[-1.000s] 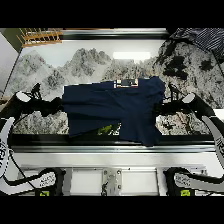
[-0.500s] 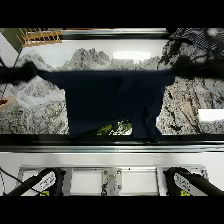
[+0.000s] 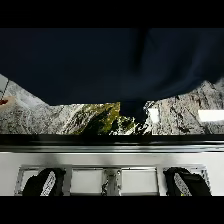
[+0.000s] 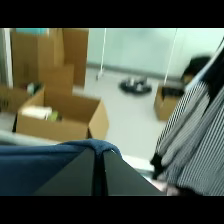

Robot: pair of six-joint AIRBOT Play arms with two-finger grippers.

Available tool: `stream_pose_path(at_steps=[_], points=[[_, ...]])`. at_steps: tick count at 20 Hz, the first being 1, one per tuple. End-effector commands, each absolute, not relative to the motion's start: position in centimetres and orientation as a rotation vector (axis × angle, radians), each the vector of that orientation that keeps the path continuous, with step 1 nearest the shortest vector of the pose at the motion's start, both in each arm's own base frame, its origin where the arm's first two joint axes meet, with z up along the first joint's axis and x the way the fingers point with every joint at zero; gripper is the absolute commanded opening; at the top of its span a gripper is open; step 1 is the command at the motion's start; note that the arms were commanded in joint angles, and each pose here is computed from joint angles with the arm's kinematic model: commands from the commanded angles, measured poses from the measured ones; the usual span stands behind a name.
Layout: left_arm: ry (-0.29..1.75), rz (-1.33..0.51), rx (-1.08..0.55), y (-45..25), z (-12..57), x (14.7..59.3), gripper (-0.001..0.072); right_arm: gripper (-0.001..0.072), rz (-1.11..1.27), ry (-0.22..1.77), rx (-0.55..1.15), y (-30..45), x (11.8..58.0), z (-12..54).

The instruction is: Fold the clothes and pants, and hang the long-sleeved shirts on hangers.

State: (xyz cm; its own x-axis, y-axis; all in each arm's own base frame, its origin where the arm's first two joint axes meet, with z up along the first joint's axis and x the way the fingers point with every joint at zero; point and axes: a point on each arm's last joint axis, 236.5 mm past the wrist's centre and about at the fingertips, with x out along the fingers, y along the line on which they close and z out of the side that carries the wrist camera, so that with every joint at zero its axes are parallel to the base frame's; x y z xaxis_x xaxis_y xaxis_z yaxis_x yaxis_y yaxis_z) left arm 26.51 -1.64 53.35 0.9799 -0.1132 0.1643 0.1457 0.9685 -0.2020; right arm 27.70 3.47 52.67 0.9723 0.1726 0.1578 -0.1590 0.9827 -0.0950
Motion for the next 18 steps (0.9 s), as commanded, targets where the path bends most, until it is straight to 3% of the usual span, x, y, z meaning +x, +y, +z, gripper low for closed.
stream_pose_path(at_steps=[1, 4, 6, 10, 13, 18], points=[[-0.383, -0.140, -0.184, -3.2, 58.9, 19.0, 0.0010, 0.0014, 0.166, -0.309, -0.056, 4.1, 21.6, 56.4], [-0.474, -0.139, -0.202, -3.2, 60.8, 17.0, 0.0010, 0.0014, 0.172, -0.333, -0.023, 4.3, 20.1, 56.9], [-0.465, -0.134, -0.213, -2.7, 60.7, 18.3, 0.0010, 0.0014, 0.177, -0.337, 0.021, 4.2, 20.1, 57.1], [-0.225, -0.127, -0.307, -0.6, 55.3, 27.7, 0.0011, 0.0013, 0.195, -0.224, 0.144, 3.9, 24.2, 54.8], [0.114, -0.130, -0.387, 0.5, 45.7, 37.3, 0.0010, 0.0014, 0.206, 0.094, 0.203, 3.9, 32.0, 46.8], [0.654, -0.168, -0.479, -0.7, 26.0, 49.3, 0.0010, 0.0013, 0.205, 0.736, 0.275, 3.1, 44.6, 25.9]])
